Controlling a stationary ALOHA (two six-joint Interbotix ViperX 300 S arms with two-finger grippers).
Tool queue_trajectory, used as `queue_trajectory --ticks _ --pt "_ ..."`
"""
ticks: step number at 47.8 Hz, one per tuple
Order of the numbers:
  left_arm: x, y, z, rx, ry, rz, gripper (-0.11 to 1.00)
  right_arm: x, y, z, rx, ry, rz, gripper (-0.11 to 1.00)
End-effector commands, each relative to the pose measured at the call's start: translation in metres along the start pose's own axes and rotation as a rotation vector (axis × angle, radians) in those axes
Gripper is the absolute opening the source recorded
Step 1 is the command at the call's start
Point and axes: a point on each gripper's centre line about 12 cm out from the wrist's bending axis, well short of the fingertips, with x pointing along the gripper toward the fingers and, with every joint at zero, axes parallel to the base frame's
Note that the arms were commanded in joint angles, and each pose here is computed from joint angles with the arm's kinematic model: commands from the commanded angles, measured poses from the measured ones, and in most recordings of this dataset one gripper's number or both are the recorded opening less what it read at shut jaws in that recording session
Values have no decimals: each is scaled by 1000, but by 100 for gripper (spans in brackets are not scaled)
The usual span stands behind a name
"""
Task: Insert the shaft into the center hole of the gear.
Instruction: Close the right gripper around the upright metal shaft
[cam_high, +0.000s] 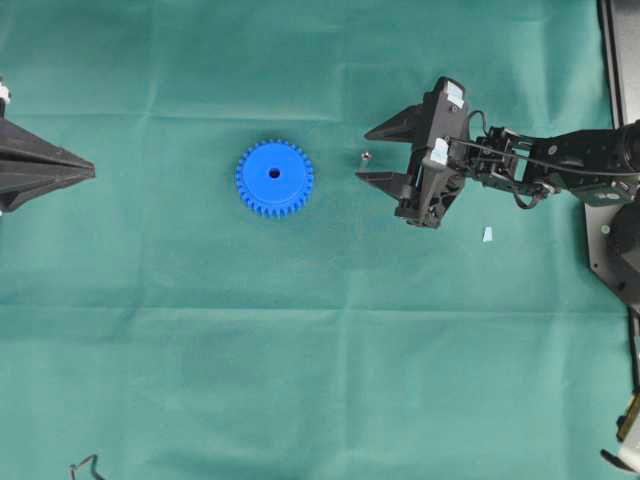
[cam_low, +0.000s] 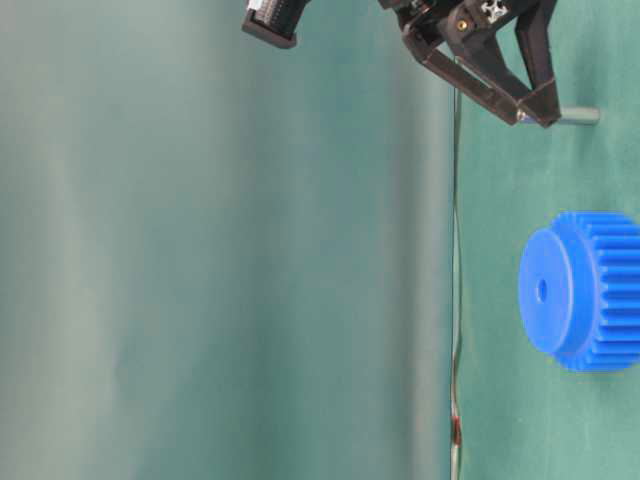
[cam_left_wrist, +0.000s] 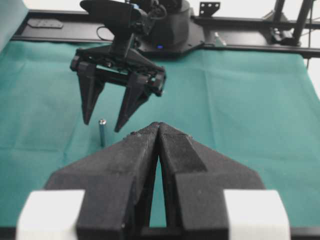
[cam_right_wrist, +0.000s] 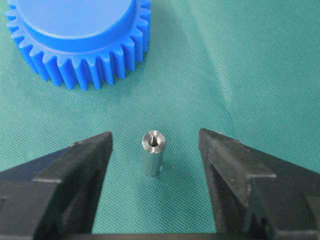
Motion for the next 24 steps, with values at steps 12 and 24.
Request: queue_trajectory --ticks 12,24 --pt "2 0 8 2 -14 1 0 0 4 5 -12 -17 16 17" --pt "2 0 8 3 -9 1 0 0 6 5 -12 -17 20 16"
